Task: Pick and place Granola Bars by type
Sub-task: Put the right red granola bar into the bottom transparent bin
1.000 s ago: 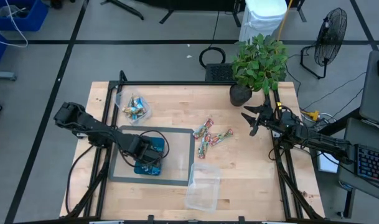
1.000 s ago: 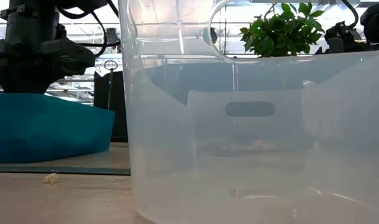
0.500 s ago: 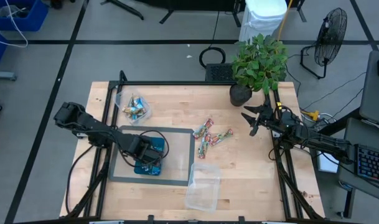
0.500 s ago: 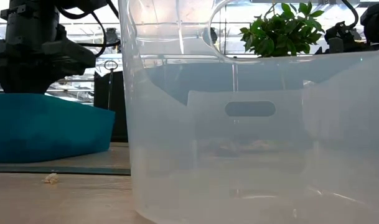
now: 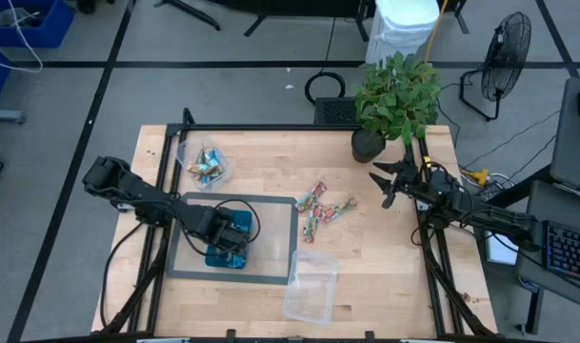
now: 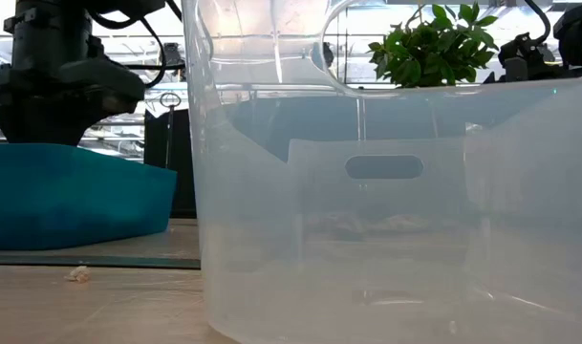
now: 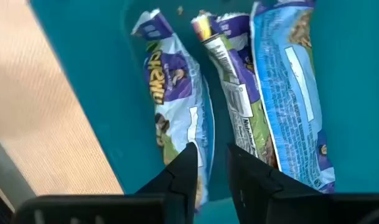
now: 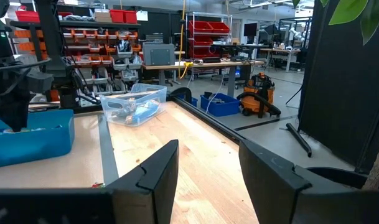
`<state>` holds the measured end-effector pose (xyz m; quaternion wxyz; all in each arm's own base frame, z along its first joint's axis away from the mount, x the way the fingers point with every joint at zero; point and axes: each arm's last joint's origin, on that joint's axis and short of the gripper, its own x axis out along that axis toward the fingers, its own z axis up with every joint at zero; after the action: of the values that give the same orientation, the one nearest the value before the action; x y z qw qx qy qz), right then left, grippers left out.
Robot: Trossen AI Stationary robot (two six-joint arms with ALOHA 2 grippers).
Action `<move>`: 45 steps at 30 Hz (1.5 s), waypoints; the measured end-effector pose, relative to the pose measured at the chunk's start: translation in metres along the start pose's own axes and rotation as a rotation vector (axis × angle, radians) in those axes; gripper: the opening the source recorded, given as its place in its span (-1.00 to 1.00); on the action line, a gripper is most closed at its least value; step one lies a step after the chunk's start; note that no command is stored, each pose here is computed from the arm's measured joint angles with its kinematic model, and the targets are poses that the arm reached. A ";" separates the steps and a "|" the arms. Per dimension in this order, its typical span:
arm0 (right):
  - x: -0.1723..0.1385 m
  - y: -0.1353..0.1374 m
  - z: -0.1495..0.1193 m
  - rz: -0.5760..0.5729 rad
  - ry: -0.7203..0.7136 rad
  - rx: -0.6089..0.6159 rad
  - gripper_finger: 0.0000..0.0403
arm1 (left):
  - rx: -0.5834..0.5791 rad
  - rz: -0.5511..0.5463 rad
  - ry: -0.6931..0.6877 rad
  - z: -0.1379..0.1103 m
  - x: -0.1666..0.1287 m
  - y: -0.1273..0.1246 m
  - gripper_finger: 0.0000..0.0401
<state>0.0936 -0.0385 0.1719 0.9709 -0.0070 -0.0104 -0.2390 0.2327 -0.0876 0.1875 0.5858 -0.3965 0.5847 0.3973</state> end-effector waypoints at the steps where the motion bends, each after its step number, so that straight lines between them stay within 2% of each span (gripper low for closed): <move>1: 0.000 0.000 0.000 0.000 0.000 0.000 -0.21 | 0.034 0.000 -0.006 0.000 0.000 0.000 -0.54; 4: 0.000 0.000 0.000 0.000 0.000 0.000 -0.21 | 0.162 -0.006 -0.078 0.003 -0.003 0.001 -0.48; 7: 0.000 0.000 0.000 0.000 0.000 0.000 -0.21 | 0.236 -0.030 -0.227 0.007 -0.015 0.006 -0.45; 14: 0.000 0.000 0.000 0.000 0.000 0.000 -0.21 | 0.343 -0.078 -0.848 0.012 -0.071 0.043 -0.44; 18: 0.000 0.000 0.000 0.000 0.000 0.000 -0.21 | 0.363 -0.188 -1.021 0.013 -0.087 0.061 -0.44; 23: 0.000 0.000 0.000 0.000 0.000 0.000 -0.21 | 0.465 -0.371 -1.102 0.016 -0.077 0.070 -0.44; 27: 0.000 0.000 0.000 0.000 0.000 0.000 -0.21 | 0.555 -0.640 -1.135 0.025 -0.060 0.064 -0.44; 31: 0.000 0.000 0.000 0.000 0.000 0.000 -0.21 | 0.693 -0.879 -1.136 0.041 -0.050 0.058 -0.44; 36: 0.000 0.000 0.000 0.000 0.000 0.000 -0.21 | 0.905 -0.882 -1.134 0.055 -0.047 0.061 -0.44; 42: 0.000 0.000 0.000 0.000 0.000 0.000 -0.21 | 0.868 -0.774 -1.164 0.057 -0.041 0.083 -0.44; 45: 0.000 0.000 0.000 0.000 0.000 0.000 -0.21 | 0.861 -0.788 -1.196 0.054 -0.032 0.092 -0.44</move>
<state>0.0936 -0.0385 0.1718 0.9709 -0.0069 -0.0102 -0.2390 0.1672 -0.0038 0.2195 0.9937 -0.0357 0.0944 0.0486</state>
